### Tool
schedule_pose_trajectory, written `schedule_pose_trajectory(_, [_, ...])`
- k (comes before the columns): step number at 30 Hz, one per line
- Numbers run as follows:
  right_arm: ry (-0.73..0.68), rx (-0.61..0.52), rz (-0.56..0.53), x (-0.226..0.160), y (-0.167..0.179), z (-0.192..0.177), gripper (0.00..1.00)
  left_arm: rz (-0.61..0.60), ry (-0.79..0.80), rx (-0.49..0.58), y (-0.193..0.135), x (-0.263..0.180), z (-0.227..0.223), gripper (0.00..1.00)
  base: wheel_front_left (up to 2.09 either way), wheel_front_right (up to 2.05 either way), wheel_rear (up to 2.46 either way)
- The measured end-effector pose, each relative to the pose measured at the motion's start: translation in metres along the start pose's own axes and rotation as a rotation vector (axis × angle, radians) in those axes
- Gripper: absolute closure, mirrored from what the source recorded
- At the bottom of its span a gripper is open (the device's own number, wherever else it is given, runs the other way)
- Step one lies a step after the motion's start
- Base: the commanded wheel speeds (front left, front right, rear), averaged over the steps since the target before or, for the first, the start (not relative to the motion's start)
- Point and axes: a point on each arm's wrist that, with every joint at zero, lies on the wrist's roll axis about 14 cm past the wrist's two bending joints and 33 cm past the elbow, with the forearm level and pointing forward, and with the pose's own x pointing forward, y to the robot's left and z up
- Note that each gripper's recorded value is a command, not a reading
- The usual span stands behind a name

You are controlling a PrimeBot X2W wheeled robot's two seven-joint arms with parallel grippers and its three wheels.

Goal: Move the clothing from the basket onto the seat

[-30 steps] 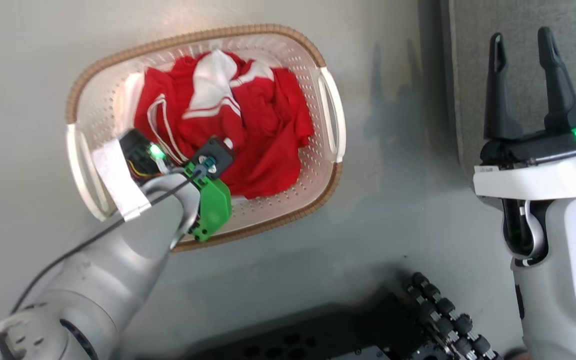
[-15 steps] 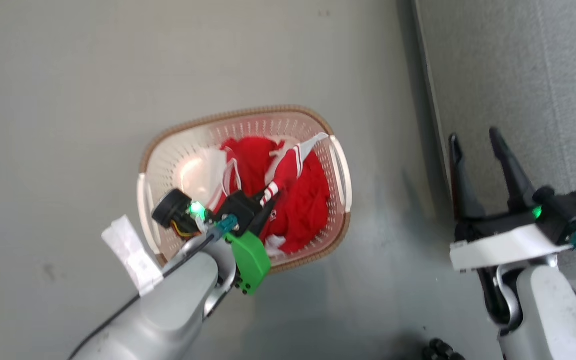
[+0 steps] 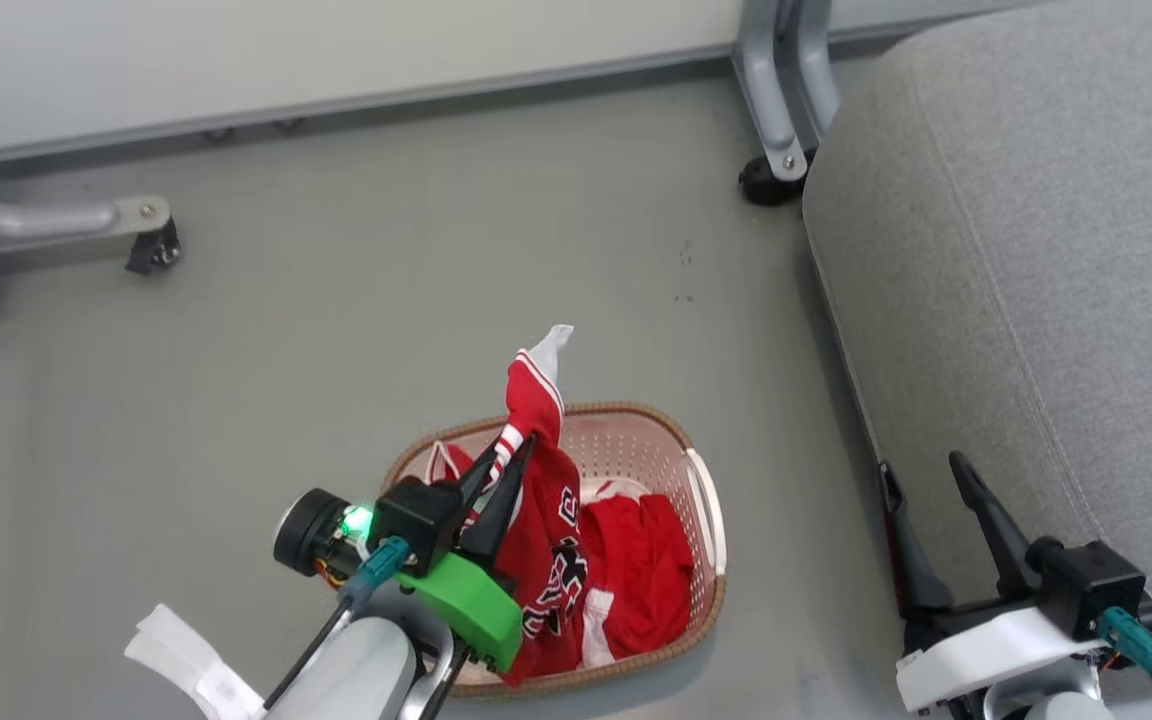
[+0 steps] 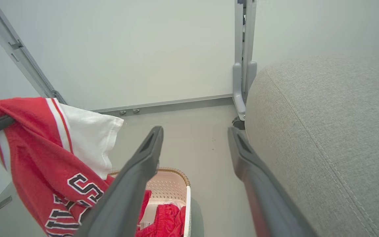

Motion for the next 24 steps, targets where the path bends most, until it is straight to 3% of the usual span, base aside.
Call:
schedule_pose_trajectory(5, [-0.054, 0.009, 0.047, -0.016, 0.017, 0.018, 0.0, 0.059, -0.152, 0.047, 0.003, -0.018, 0.053, 1.0, 0.0, 0.0, 0.0])
schedule_pose_trajectory(16, [-0.097, 0.01, 0.103, -0.04, 0.036, 0.03, 0.0, 0.039, -0.316, 0.138, -0.021, -0.041, 0.109, 1.0, 0.0, 0.0, 0.0])
schedule_pose_trajectory(24, [-0.114, 0.009, 0.276, -0.037, 0.093, 0.035, 0.0, -0.011, -0.368, 0.165, -0.037, -0.038, 0.129, 1.0, 0.0, 0.0, 0.0])
